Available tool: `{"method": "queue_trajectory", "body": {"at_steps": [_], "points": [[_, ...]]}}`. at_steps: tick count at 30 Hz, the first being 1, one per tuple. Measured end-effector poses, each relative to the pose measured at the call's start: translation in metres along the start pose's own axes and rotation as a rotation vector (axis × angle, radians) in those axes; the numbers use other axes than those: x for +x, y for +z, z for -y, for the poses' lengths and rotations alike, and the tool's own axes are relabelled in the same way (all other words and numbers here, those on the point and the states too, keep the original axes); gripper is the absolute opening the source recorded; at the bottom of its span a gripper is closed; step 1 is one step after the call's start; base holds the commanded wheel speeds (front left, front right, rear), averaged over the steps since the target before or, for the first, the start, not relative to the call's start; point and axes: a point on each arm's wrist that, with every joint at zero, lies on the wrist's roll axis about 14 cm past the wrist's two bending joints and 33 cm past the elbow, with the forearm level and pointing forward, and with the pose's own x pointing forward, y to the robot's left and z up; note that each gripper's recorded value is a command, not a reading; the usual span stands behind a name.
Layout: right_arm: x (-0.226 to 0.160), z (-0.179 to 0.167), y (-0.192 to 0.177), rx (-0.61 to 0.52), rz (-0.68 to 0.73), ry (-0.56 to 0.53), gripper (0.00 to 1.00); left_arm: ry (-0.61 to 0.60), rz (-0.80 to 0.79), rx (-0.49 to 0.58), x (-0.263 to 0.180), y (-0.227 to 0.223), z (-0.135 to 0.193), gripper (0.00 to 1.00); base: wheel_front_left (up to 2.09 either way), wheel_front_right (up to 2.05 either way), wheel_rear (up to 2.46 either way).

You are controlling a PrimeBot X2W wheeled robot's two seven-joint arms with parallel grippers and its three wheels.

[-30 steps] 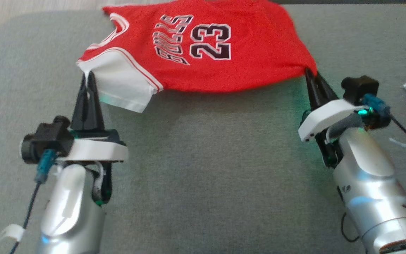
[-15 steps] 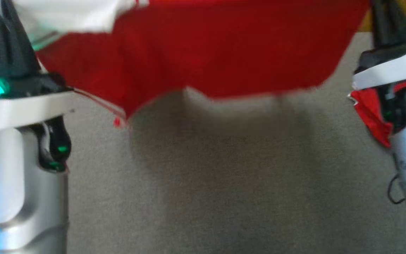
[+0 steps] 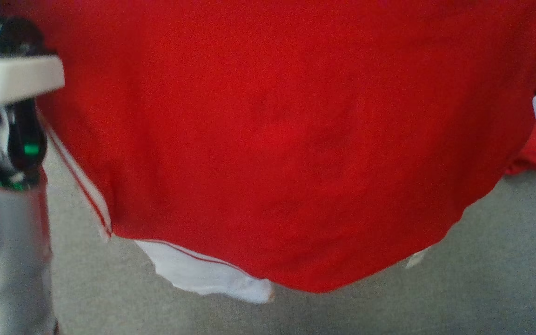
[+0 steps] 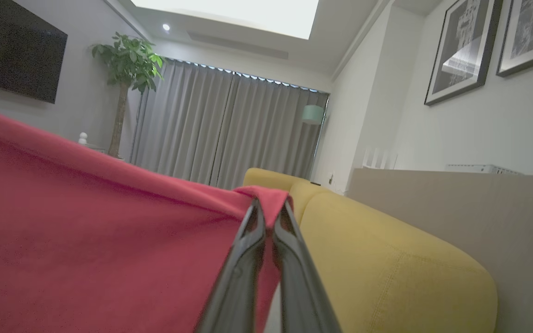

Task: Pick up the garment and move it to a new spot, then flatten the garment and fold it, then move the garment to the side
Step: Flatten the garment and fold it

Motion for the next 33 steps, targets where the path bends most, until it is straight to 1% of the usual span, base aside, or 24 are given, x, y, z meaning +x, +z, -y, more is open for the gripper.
{"method": "queue_trajectory", "body": {"at_steps": [2, 5, 7, 9, 11, 12, 14, 19, 23, 27, 30, 33], "points": [[0.009, -0.001, -0.020, -0.011, -0.047, 0.005, 0.00, -0.023, -0.078, 0.021, 0.011, -0.030, -0.005, 0.00, 0.00, 0.00, 0.00], [0.032, -0.011, -0.053, -0.026, -0.118, 0.048, 0.00, -0.042, -0.172, 0.078, 0.032, -0.074, -0.016, 0.00, 0.00, 0.00, 0.00], [0.054, -0.020, -0.074, -0.032, -0.156, 0.083, 0.00, -0.026, -0.222, 0.108, 0.046, -0.100, -0.031, 0.00, 0.00, 0.00, 0.00], [0.079, -0.025, -0.087, -0.057, -0.159, 0.109, 0.00, 0.003, -0.247, 0.135, 0.060, -0.120, -0.049, 0.00, 0.00, 0.00, 0.00], [0.105, -0.023, -0.090, -0.097, -0.126, 0.112, 0.00, 0.028, -0.257, 0.159, 0.074, -0.135, -0.063, 0.00, 0.00, 0.00, 0.00], [0.118, -0.021, -0.090, -0.141, -0.106, 0.116, 0.00, 0.032, -0.258, 0.178, 0.080, -0.140, -0.067, 0.00, 0.00, 0.00, 0.00], [0.139, -0.016, -0.092, -0.170, -0.076, 0.102, 0.00, 0.023, -0.256, 0.209, 0.091, -0.149, -0.071, 0.00, 0.00, 0.00, 0.00], [0.167, -0.010, -0.104, -0.178, -0.029, 0.063, 0.00, 0.046, -0.209, 0.226, 0.109, -0.152, -0.085, 0.00, 0.00, 0.00, 0.00], [0.164, -0.027, -0.140, -0.156, -0.102, 0.090, 0.00, 0.056, -0.220, 0.230, 0.105, -0.164, -0.090, 0.00, 0.00, 0.00, 0.00], [0.147, -0.039, -0.183, -0.144, -0.215, 0.122, 0.00, 0.043, -0.309, 0.220, 0.082, -0.196, -0.091, 0.00, 0.00, 0.00, 0.00], [0.120, -0.051, -0.221, -0.146, -0.335, 0.165, 0.00, 0.012, -0.414, 0.231, 0.050, -0.228, -0.087, 0.00, 0.00, 0.00, 0.00], [0.084, -0.062, -0.254, -0.130, -0.452, 0.203, 0.00, -0.001, -0.503, 0.240, 0.012, -0.252, -0.086, 0.00, 0.00, 0.00, 0.00]]}}
